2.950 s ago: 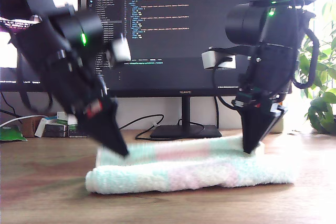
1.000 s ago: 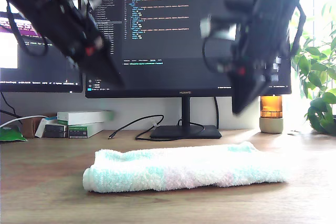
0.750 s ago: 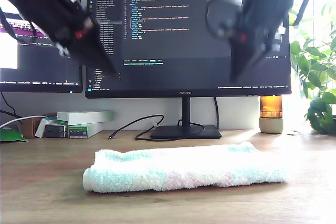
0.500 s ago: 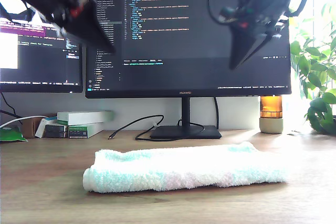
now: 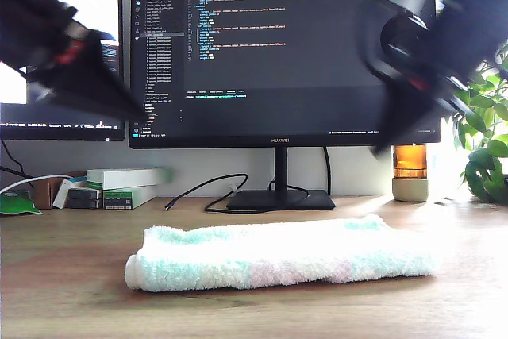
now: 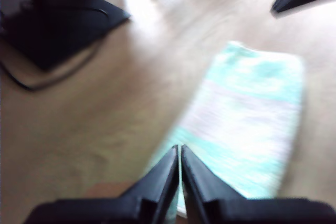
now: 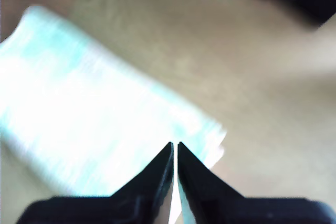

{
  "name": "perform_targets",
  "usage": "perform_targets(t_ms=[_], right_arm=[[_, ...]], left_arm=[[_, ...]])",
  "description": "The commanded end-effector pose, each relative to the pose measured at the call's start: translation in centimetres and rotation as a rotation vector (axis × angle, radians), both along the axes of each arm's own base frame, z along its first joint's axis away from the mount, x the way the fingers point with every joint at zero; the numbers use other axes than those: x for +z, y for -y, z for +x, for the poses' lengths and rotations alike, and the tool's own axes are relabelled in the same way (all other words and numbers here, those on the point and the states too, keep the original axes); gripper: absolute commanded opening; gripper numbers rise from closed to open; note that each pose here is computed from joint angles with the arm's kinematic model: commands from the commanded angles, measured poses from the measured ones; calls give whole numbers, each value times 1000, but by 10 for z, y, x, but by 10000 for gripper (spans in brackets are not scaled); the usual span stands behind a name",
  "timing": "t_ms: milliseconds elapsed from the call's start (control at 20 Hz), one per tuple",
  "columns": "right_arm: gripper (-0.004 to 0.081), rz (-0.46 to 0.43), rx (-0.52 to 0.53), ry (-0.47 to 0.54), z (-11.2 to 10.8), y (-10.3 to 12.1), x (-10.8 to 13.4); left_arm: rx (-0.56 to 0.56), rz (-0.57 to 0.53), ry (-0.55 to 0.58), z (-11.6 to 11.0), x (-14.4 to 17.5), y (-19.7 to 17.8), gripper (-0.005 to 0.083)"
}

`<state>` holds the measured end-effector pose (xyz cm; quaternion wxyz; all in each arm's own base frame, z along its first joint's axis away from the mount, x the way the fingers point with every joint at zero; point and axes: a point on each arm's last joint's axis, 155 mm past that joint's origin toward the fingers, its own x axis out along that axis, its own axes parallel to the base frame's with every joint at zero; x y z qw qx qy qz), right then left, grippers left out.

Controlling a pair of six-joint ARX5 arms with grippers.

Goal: Fold the tea towel to a neat square and place it to the right

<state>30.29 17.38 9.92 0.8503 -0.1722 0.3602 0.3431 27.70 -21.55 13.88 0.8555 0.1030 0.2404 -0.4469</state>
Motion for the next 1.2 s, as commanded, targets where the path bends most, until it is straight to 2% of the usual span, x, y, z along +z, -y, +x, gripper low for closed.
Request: perform_targets(t_ms=[0,200,350,550,800,1150], right_arm=[[-11,4,0,-47,-8,7,-18],[-11,41,71,-82,-10,0,-29],[-11,61,132,-71,-9,-8,-31],[-11,53,136,-84,-6,-9,-41],[-11,35,156,-103,-2,-11,-49],[-11,-23,213,-176,-14,-7,-73]], left_arm=[[-23,-22,-70,-14,-16,2,-19],[-80,-47,-129,-23,-30,16,-19],[-73,-43,-185,-21,-47,20,-19],[-81,-22,-265,-22,-74,22,-19],[-66,-21,-306,-11,-91,27,-19],[-41,9,-325,11,-106,33,-19]])
